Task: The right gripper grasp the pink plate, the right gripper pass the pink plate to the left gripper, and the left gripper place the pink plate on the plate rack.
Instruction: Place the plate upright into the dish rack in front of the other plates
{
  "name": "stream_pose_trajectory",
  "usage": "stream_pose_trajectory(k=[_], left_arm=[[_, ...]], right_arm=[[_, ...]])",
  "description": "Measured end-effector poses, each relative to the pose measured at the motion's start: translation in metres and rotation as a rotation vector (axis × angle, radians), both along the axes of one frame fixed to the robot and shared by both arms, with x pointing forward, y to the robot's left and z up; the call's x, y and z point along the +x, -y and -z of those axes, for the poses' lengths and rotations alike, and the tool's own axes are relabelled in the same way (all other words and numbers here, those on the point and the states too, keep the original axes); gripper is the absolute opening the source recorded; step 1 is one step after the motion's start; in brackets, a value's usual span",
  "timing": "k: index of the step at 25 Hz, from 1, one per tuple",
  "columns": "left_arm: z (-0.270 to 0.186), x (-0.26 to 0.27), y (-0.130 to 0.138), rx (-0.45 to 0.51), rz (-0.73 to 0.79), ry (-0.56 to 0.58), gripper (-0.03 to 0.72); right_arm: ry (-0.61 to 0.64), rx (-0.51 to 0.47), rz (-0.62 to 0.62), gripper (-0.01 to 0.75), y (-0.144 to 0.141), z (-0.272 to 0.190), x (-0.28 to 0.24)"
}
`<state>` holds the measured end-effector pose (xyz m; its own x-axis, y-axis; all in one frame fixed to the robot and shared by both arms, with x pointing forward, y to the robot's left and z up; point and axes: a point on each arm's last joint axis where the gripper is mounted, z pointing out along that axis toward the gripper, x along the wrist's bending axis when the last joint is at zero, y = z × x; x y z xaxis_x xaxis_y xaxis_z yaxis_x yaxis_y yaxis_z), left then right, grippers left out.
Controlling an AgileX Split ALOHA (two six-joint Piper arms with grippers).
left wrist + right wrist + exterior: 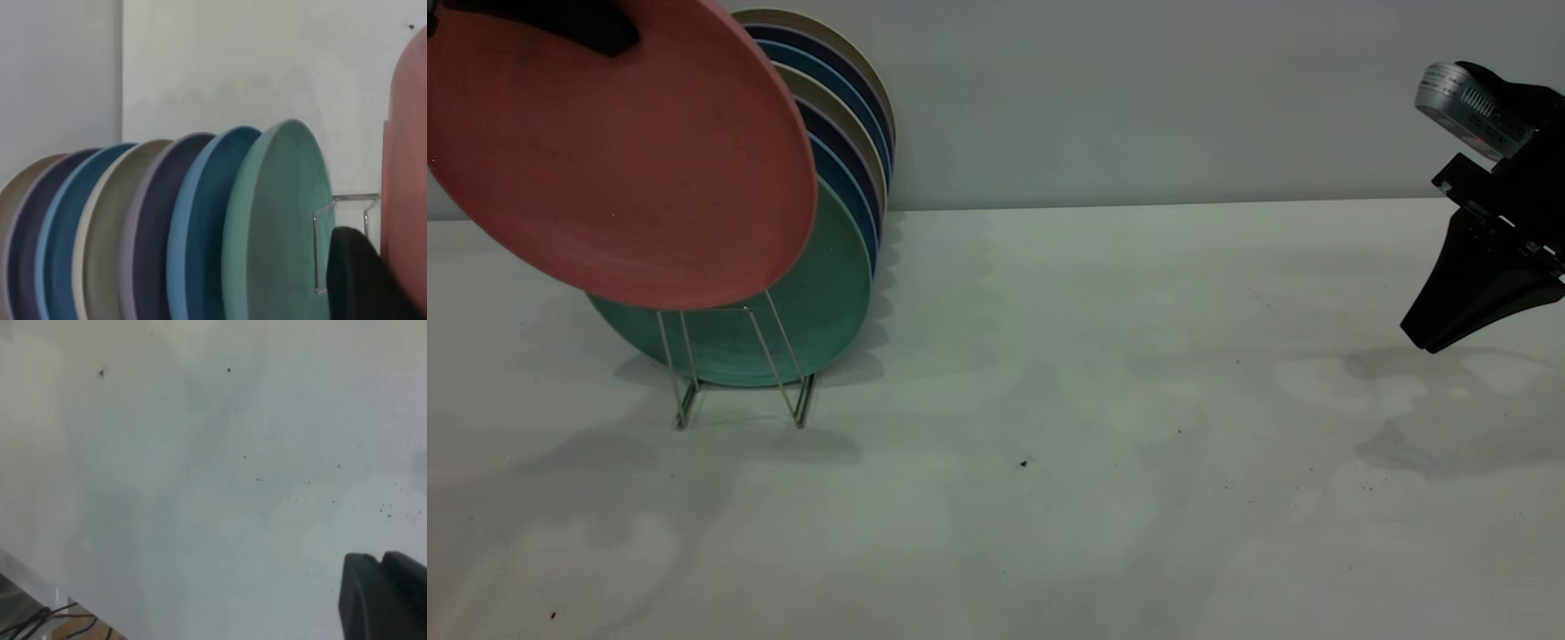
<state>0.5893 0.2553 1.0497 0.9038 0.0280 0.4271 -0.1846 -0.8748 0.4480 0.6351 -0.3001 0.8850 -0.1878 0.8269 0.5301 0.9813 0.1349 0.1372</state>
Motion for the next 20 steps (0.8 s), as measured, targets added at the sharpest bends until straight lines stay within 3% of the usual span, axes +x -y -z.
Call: stream_pose_trajectory(k=[20], left_arm=[[0.023,0.051,-0.007,-0.002,-0.034,-0.019,0.121]], right_arm=[[0.000,0.000,0.000,0.011,0.000,0.000,0.000]])
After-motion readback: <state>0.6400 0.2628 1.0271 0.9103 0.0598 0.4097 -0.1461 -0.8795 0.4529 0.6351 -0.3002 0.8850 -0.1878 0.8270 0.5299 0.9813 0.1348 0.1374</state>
